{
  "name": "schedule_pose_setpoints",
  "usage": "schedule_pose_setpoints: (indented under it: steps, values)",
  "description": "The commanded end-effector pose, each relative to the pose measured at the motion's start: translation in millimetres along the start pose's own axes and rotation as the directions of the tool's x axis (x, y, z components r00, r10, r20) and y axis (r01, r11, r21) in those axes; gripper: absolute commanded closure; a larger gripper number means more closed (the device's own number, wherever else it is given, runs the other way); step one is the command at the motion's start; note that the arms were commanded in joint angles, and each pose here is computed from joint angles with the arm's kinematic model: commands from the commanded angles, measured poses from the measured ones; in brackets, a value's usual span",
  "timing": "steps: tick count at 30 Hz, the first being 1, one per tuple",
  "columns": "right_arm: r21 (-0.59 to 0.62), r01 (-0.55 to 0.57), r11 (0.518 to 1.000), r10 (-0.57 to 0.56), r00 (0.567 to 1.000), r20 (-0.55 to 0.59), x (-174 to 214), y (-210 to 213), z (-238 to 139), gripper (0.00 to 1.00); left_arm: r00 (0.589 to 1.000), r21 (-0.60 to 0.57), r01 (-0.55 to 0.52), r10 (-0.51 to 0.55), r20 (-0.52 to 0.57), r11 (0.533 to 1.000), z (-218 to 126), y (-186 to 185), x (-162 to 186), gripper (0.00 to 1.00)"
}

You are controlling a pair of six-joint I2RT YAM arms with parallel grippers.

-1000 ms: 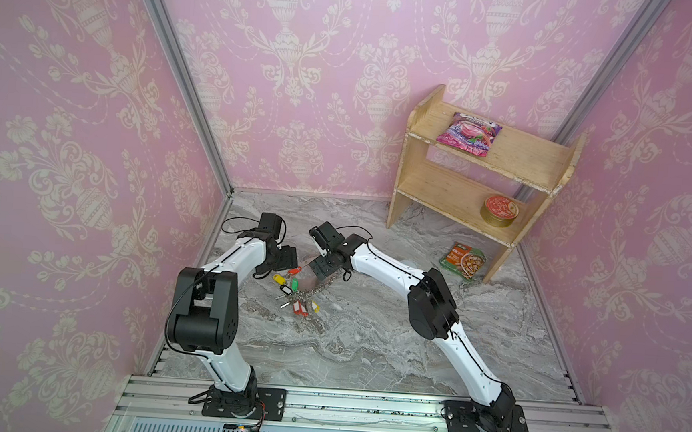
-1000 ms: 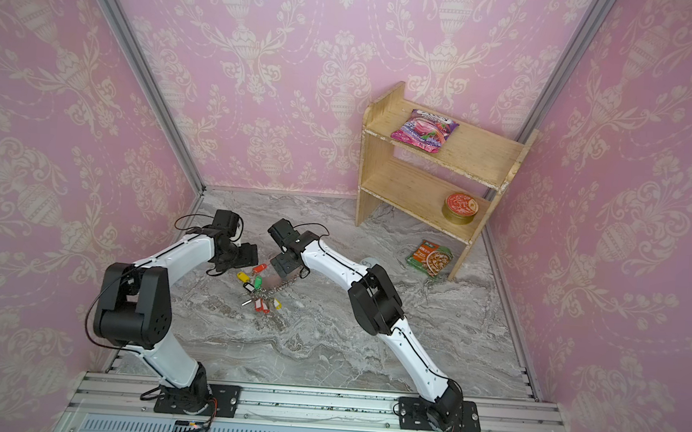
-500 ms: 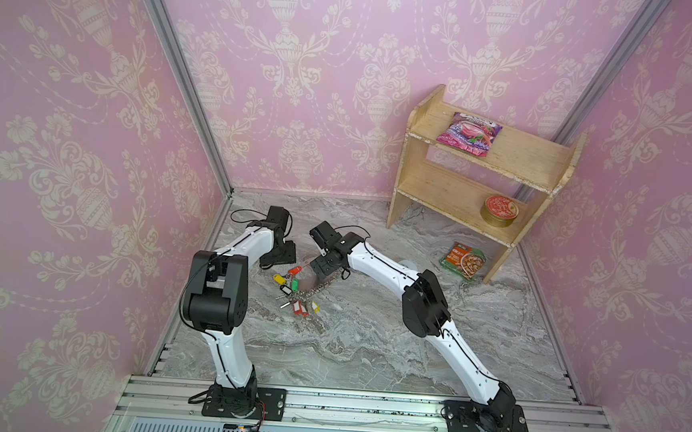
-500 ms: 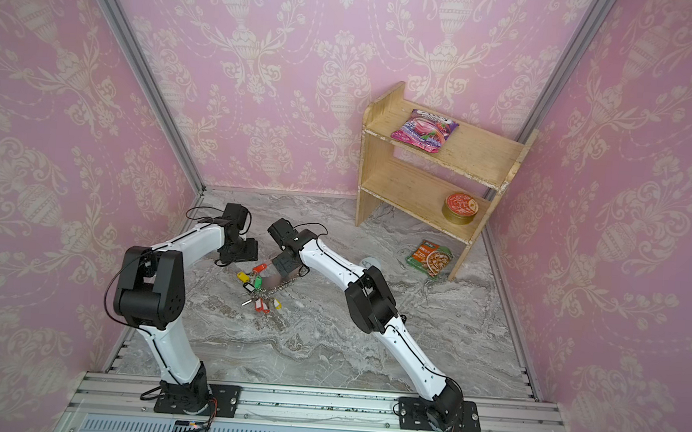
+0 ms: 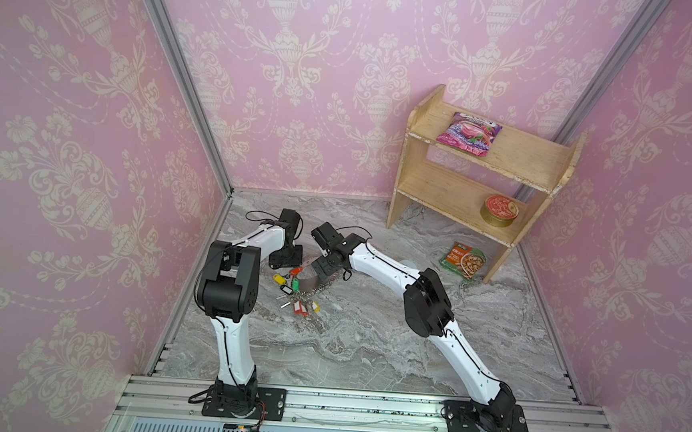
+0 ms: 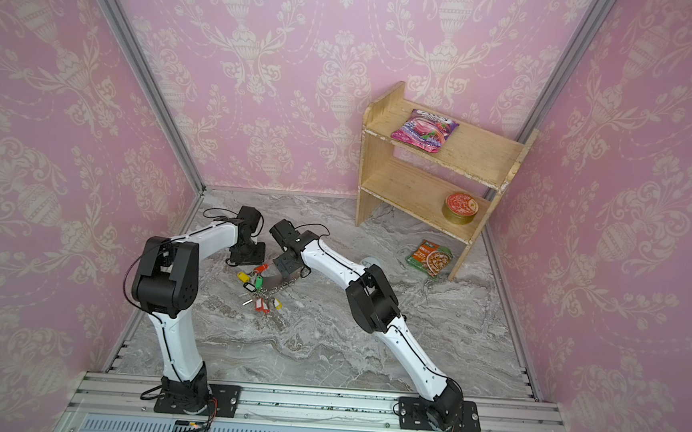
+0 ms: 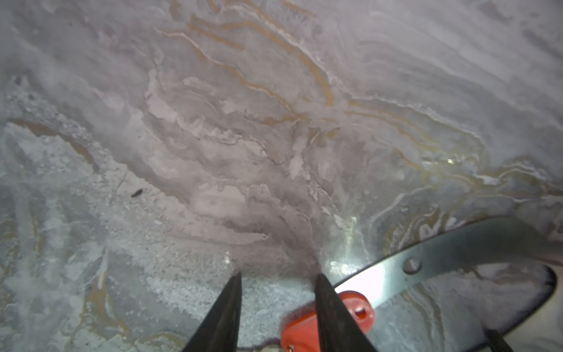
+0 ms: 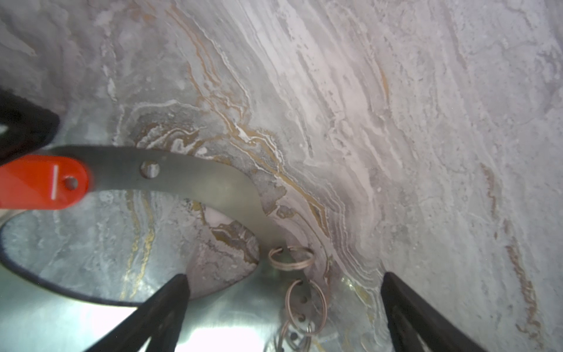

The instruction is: Put the keys on the keyring

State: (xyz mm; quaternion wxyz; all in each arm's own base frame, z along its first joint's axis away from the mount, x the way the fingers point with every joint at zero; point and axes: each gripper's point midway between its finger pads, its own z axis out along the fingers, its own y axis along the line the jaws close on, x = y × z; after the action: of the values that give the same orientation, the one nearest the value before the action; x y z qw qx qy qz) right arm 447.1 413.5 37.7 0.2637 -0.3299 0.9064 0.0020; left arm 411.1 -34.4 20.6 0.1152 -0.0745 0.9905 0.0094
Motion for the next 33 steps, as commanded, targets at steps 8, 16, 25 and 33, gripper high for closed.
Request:
schedule_pose_setpoints:
  steps: [8, 16, 25, 33]
  values:
    - [0.01, 0.014, 1.0, -0.014, 0.999, -0.045, 25.0, -12.4, -11.5, 0.0, 0.979, 0.085, 0.027, -0.009, -0.202, 0.996, 1.5, -26.8, 80.0, 0.65]
    - [0.003, 0.02, 1.0, -0.019, 0.997, -0.069, 49.8, -17.7, -25.1, 0.0, 0.968, 0.114, 0.034, -0.004, -0.253, 0.993, -7.9, -43.8, 113.3, 0.68]
    - [-0.004, 0.019, 1.0, -0.019, 0.994, -0.106, 80.2, -30.7, -44.8, 0.0, 0.955, 0.128, 0.055, -0.015, -0.297, 0.99, -11.8, -58.4, 150.6, 0.68]
    - [-0.195, 0.016, 0.981, -0.007, 0.999, 0.048, 53.0, -7.5, -110.2, 0.0, 0.986, 0.096, 0.028, -0.011, -0.164, 0.995, -34.4, -47.9, 120.0, 0.5]
